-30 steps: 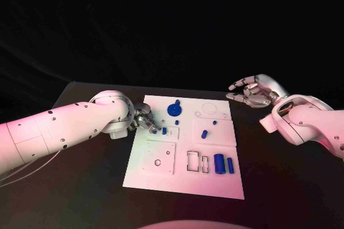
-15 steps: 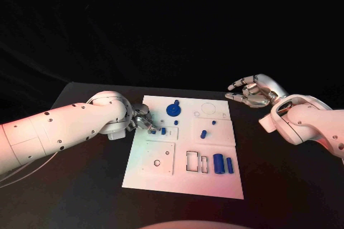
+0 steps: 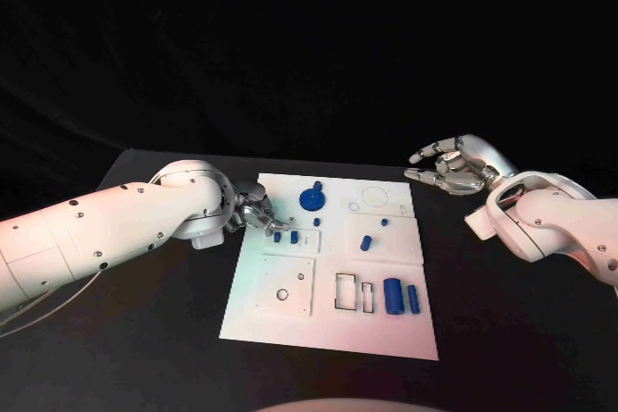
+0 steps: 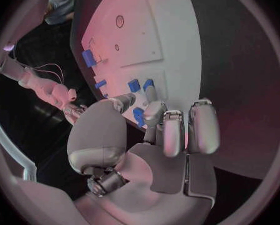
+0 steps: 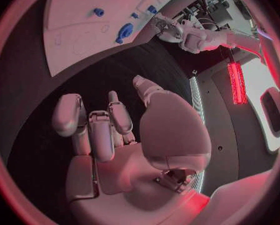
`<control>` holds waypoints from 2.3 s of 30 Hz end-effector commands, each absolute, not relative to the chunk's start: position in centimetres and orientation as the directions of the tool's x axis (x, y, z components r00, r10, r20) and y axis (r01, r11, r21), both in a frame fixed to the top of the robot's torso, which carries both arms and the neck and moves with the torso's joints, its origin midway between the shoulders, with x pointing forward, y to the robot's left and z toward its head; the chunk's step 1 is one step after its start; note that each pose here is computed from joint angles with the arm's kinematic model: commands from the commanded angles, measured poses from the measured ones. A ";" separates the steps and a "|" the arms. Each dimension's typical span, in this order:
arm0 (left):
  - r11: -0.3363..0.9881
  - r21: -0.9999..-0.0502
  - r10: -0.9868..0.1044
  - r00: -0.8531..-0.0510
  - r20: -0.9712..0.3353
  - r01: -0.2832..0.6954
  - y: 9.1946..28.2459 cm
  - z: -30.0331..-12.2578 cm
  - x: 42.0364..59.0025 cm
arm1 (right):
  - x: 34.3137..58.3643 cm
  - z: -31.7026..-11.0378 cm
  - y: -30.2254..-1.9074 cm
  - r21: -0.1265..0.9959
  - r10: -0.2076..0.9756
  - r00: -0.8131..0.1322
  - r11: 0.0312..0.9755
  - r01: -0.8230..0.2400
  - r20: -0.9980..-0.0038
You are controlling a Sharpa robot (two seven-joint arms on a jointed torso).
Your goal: Assemble the parts on the task board
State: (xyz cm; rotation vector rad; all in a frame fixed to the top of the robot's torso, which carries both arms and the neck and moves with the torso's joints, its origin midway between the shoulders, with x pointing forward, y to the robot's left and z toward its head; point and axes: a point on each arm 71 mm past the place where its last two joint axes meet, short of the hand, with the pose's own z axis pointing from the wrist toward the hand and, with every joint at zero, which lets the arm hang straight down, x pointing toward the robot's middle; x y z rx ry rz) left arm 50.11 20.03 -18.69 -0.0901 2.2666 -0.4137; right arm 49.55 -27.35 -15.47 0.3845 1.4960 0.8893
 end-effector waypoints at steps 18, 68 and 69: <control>0.737 -0.611 -0.447 -0.471 -0.761 0.287 17.0 -14.8 50.6 | 49.6 -15.4 -27.3 0.720 0.710 -0.154 0.635 -0.279 -0.687; 0.781 -0.205 -0.041 -0.279 -0.959 0.590 11.7 -19.6 50.9 | 49.6 -15.8 -27.1 0.730 0.720 -0.158 0.624 -0.278 -0.675; 0.783 -0.203 -0.036 -0.282 -0.959 0.589 11.7 -19.6 51.0 | 49.6 -15.8 -27.1 0.730 0.720 -0.158 0.624 -0.278 -0.675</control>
